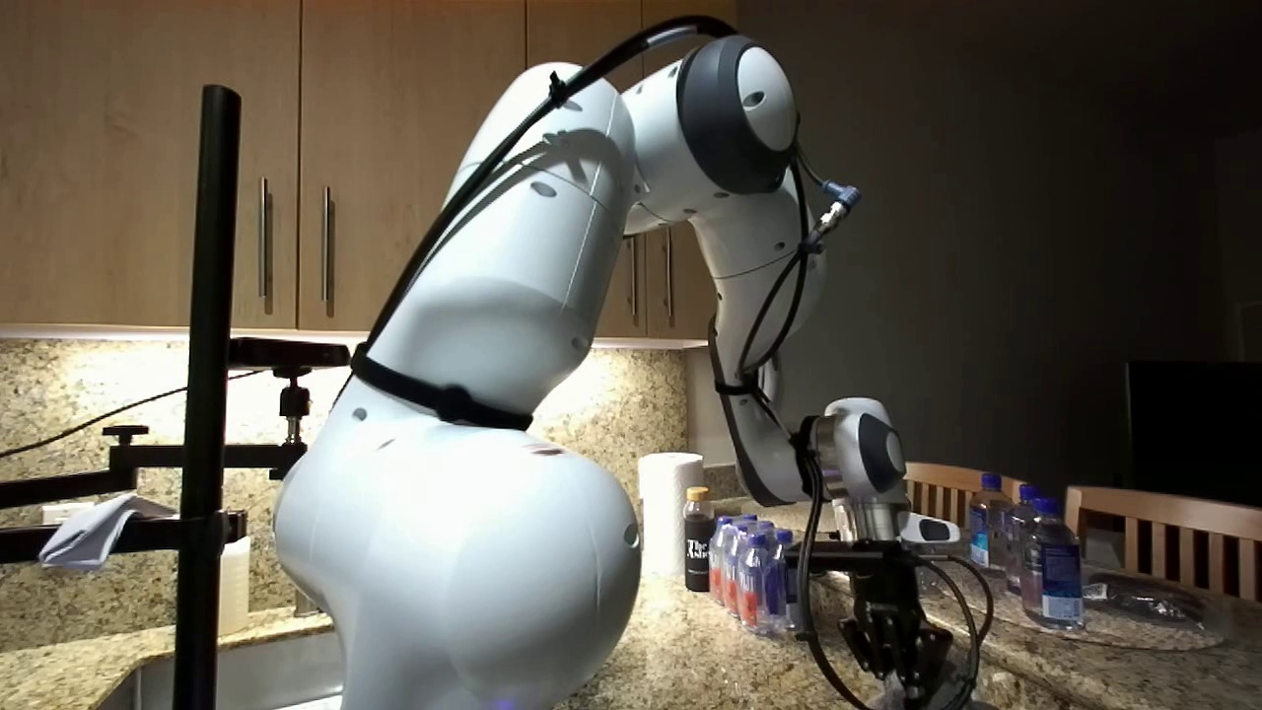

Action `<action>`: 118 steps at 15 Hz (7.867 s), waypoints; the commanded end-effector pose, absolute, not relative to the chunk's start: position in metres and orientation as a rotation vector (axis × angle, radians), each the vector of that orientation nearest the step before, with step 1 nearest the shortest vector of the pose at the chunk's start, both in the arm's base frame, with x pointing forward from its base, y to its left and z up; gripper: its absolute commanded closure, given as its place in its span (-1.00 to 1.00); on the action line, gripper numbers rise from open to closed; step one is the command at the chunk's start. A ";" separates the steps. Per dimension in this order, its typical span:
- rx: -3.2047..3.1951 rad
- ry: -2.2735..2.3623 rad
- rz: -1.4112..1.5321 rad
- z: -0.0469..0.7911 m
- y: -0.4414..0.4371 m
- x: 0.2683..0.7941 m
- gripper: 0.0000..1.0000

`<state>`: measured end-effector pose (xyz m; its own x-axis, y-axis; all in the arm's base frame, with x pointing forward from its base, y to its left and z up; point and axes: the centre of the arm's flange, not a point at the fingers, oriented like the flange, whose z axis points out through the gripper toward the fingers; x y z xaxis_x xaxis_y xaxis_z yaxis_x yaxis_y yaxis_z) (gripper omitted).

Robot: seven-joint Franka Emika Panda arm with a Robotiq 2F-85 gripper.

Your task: Move the towel to the left

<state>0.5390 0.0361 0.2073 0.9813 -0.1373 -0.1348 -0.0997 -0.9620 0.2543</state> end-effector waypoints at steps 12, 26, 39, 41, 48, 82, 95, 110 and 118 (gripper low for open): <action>2.754 -0.348 -0.168 0.345 0.042 0.563 0.80; 2.829 -0.709 0.247 0.476 0.144 0.610 0.81; 2.872 -0.867 0.400 0.513 0.257 0.612 0.81; 2.861 -0.887 0.385 0.504 0.267 0.601 0.81; 2.779 -0.998 0.288 0.453 0.286 0.573 0.81; 2.737 -1.171 0.013 0.243 0.346 0.509 0.82; 2.746 -1.182 -0.013 0.246 0.352 0.515 -0.87; 2.877 -0.918 -0.133 0.302 0.328 0.515 -1.00; 2.968 -0.543 -0.286 0.333 0.295 0.511 -1.00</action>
